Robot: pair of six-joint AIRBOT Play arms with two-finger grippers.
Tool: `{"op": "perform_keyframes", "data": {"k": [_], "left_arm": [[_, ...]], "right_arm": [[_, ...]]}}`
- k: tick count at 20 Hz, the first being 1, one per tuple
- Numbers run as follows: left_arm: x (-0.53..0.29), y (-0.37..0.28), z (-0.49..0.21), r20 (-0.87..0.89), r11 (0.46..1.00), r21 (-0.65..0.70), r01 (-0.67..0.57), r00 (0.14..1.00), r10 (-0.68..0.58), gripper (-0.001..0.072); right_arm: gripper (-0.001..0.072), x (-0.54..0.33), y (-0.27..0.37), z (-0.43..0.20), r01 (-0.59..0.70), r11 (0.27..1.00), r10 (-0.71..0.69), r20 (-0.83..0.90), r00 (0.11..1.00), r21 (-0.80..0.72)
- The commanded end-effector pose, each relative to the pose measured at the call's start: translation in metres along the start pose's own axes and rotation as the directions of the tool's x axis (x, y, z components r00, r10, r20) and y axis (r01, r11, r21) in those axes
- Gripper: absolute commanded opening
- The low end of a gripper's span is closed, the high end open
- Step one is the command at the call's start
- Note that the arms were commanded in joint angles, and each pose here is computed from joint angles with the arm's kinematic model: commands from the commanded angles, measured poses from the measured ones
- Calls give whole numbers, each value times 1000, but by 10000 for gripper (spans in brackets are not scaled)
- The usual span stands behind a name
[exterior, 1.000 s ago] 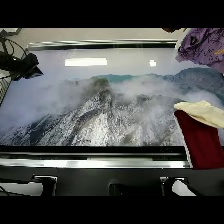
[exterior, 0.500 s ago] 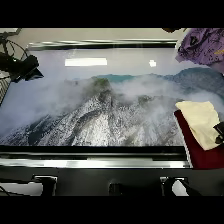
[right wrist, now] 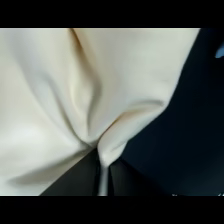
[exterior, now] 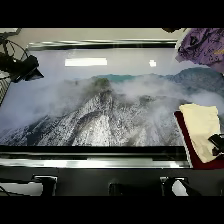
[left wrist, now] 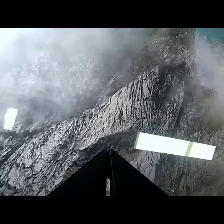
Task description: Fold the clothes and pants, and hang the long-sleeved shirts on hangers.
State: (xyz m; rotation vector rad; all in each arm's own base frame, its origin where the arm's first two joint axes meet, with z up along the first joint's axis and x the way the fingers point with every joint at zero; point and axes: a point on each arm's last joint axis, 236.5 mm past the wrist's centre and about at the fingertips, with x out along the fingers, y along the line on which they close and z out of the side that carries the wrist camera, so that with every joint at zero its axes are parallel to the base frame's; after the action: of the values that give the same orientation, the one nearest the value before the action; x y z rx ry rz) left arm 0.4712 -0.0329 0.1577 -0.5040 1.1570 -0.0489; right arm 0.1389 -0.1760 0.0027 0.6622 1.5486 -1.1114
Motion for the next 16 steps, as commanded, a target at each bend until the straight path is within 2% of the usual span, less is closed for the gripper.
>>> {"op": "perform_keyframes", "data": {"k": [1,6,7,9,10,12,13,14,15,16], "left_arm": [[0,-1,0,0,1000,2,1,1000,-1,17],[1,-4,-2,-3,1000,7,3,1000,-3,17],[1,-4,-2,-2,1000,7,3,1000,-2,17],[1,-3,-3,-7,1000,7,1,1000,-1,17],[1,-3,-3,-9,1000,7,0,1000,0,17],[1,-3,-3,-10,1000,7,0,1000,0,17],[1,-3,-3,-10,1000,8,0,1000,0,17],[1,-3,-3,-10,999,33,0,1000,0,17],[1,-3,-3,-10,997,71,1,1000,0,17],[1,-5,-6,-18,992,123,1,1000,1,16]], "right_arm": [[26,5,-15,-1,68,998,-68,-2,998,-4],[33,4,-26,2,114,993,-114,11,993,-3],[120,4,-26,1,117,993,-117,7,993,-3],[442,4,-27,0,119,992,-118,4,993,-34],[493,3,-26,2,115,991,-115,11,993,-62],[473,-8,-12,11,46,996,-43,44,998,-72],[454,-18,13,17,-69,994,74,65,995,-87],[322,-33,48,21,-221,967,232,80,969,-125],[230,-52,84,22,-378,909,397,89,913,-176],[132,-79,125,18,-535,808,569,90,817,-247]]}}
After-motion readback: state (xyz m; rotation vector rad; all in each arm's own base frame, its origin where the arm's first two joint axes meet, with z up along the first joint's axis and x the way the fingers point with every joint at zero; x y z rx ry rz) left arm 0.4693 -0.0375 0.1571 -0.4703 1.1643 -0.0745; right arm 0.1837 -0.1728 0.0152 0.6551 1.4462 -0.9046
